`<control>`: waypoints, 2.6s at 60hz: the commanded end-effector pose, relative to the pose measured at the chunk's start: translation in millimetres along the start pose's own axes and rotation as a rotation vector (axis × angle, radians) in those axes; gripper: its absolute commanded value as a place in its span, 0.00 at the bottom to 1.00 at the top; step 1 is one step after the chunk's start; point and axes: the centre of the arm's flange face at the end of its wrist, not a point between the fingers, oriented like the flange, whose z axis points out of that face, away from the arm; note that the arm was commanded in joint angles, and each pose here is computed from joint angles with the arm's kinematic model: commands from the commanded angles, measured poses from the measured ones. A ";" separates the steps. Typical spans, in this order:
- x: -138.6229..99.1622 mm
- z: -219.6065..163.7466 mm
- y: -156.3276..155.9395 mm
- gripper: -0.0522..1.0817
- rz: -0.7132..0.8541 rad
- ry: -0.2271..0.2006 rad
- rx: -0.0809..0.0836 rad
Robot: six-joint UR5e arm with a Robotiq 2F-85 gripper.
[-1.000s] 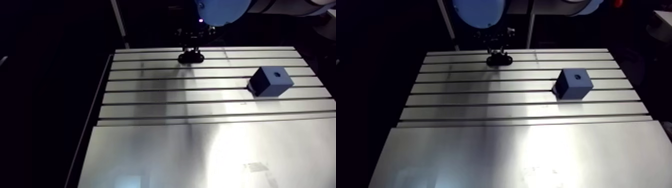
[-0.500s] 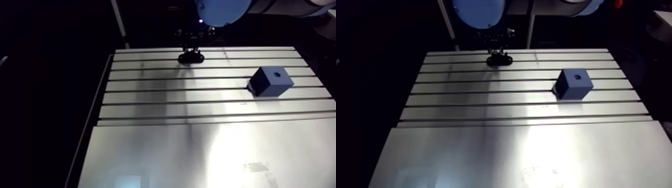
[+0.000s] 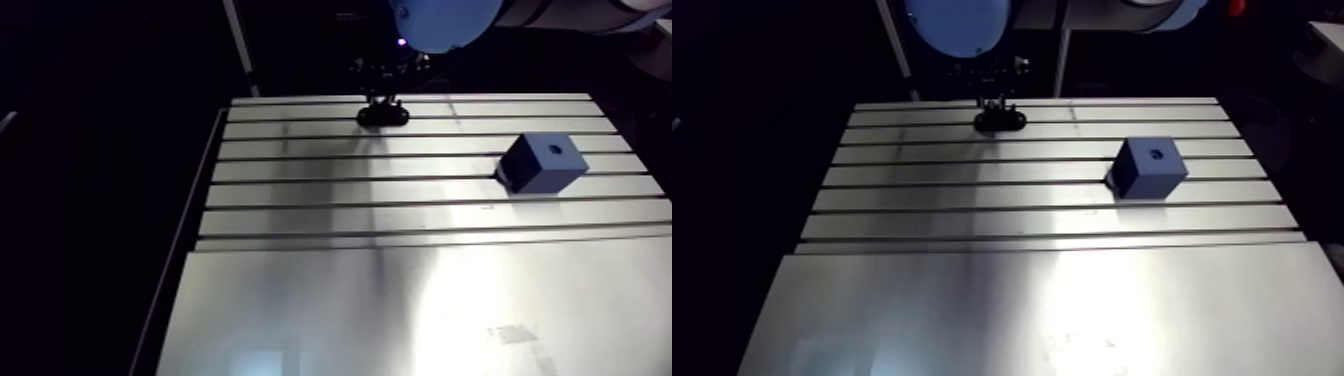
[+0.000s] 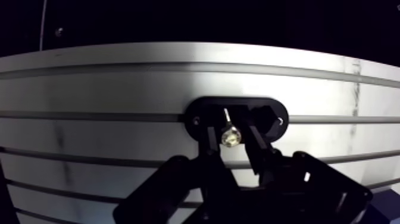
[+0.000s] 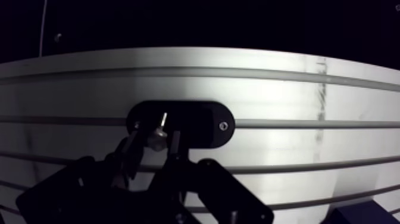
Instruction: Pick up the M10 bolt and insert it into the hex recess until seated.
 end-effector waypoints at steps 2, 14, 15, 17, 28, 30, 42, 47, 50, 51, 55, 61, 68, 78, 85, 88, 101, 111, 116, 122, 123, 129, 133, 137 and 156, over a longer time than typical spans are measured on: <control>0.2 0.2 0.0 0.60 0.000 0.000 0.000; 0.2 0.2 -0.2 0.61 -0.001 0.000 0.001; 0.2 0.2 -0.2 0.61 -0.001 0.000 0.001; 0.2 0.2 -0.2 0.62 -0.001 0.000 0.001; 0.2 0.2 -0.3 0.63 -0.002 0.000 0.001; 0.1 0.2 -1.0 0.63 -0.003 0.000 0.002; 0.1 0.2 -1.2 0.64 -0.003 0.000 0.002; -0.5 0.7 -1.2 0.64 -0.003 -0.001 0.002; -0.5 0.7 -1.2 0.64 -0.003 -0.001 0.002; -0.5 0.7 -1.2 0.64 -0.003 -0.001 0.002; -0.6 1.6 -1.2 0.64 -0.003 -0.003 0.002; -0.6 1.7 -1.2 0.64 -0.003 -0.003 0.002; -0.7 1.7 -1.0 0.64 -0.003 -0.003 0.000; -0.7 1.7 -1.0 0.64 -0.003 -0.003 0.000; -0.7 1.7 -1.0 0.65 -0.003 -0.003 0.000; -0.5 1.5 -1.0 0.65 -0.003 -0.002 0.000; -0.7 1.5 -1.0 0.67 -0.003 -0.003 0.000; -1.0 1.1 -1.2 0.68 -0.004 -0.002 0.002; -0.4 -0.2 -1.3 0.69 -0.004 0.001 0.003; -0.2 -2.0 -1.5 0.71 -0.006 0.003 0.004; -0.2 -2.0 -1.5 0.71 -0.006 0.003 0.004; 0.2 -4.9 -1.5 0.72 -0.007 0.008 0.004; 1.0 -8.1 -1.6 0.72 -0.009 0.014 0.005; 2.1 -12.6 -1.6 0.73 -0.011 0.021 0.004; 6.1 -41.1 -1.6 0.75 -0.016 0.064 0.001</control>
